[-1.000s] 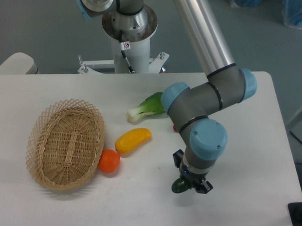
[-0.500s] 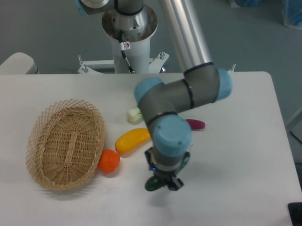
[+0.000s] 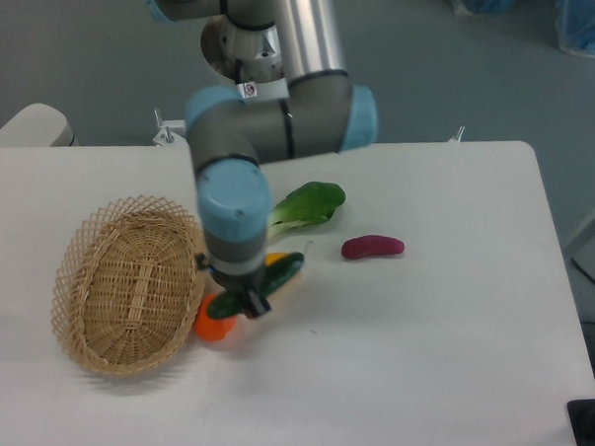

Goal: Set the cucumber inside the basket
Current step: 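Carry the cucumber over the wicker basket, then lower the cucumber into the basket and open the gripper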

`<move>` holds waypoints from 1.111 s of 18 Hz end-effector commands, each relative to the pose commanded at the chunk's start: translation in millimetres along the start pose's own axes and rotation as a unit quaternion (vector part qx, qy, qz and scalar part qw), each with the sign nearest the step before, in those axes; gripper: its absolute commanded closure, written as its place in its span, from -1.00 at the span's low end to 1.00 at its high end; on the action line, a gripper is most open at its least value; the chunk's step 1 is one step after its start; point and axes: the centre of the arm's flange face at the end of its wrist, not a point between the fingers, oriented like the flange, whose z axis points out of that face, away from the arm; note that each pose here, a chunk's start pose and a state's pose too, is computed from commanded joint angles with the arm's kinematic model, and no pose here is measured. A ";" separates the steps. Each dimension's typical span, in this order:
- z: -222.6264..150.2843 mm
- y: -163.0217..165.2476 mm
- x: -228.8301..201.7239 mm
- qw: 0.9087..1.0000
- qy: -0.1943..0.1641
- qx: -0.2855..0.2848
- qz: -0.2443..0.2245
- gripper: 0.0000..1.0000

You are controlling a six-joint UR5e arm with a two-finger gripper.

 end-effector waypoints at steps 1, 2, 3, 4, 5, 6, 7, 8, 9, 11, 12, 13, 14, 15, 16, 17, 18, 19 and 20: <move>4.6 -10.4 11.9 1.000 0.005 -0.003 0.001 0.72; 10.3 -22.2 24.8 1.000 0.009 -0.006 0.007 0.72; 12.3 -33.5 34.5 1.000 0.010 -0.007 0.010 0.72; 13.5 -42.8 41.8 1.000 0.010 -0.007 0.010 0.72; 16.7 -51.4 48.4 1.000 0.012 -0.009 0.006 0.72; 20.5 -58.3 53.1 1.000 0.014 -0.009 0.001 0.72; 25.2 -64.4 56.3 1.000 0.016 -0.012 -0.004 0.71; 31.1 -75.3 62.0 1.000 0.019 -0.014 -0.005 0.71; 35.7 -84.9 68.7 1.000 0.022 -0.017 -0.006 0.71; 35.1 -97.6 71.4 1.000 0.016 -0.013 -0.013 0.71; 38.3 -102.2 72.5 1.000 0.012 -0.011 -0.017 0.71; 46.4 -105.3 72.4 1.000 0.012 -0.011 -0.019 0.69; 51.1 -106.7 71.3 1.000 0.011 -0.012 -0.019 0.65; 54.9 -107.9 69.3 1.000 0.012 -0.012 -0.019 0.59; 55.7 -108.1 69.1 1.000 0.012 -0.011 -0.018 0.44; 54.9 -108.6 68.7 1.000 0.012 -0.010 -0.015 0.15; 53.8 -108.7 68.7 1.000 0.010 -0.009 -0.015 -0.18; 54.3 -109.0 68.2 1.000 0.009 -0.008 -0.018 -0.53; 54.1 -109.3 67.8 1.000 0.006 -0.006 -0.022 -1.00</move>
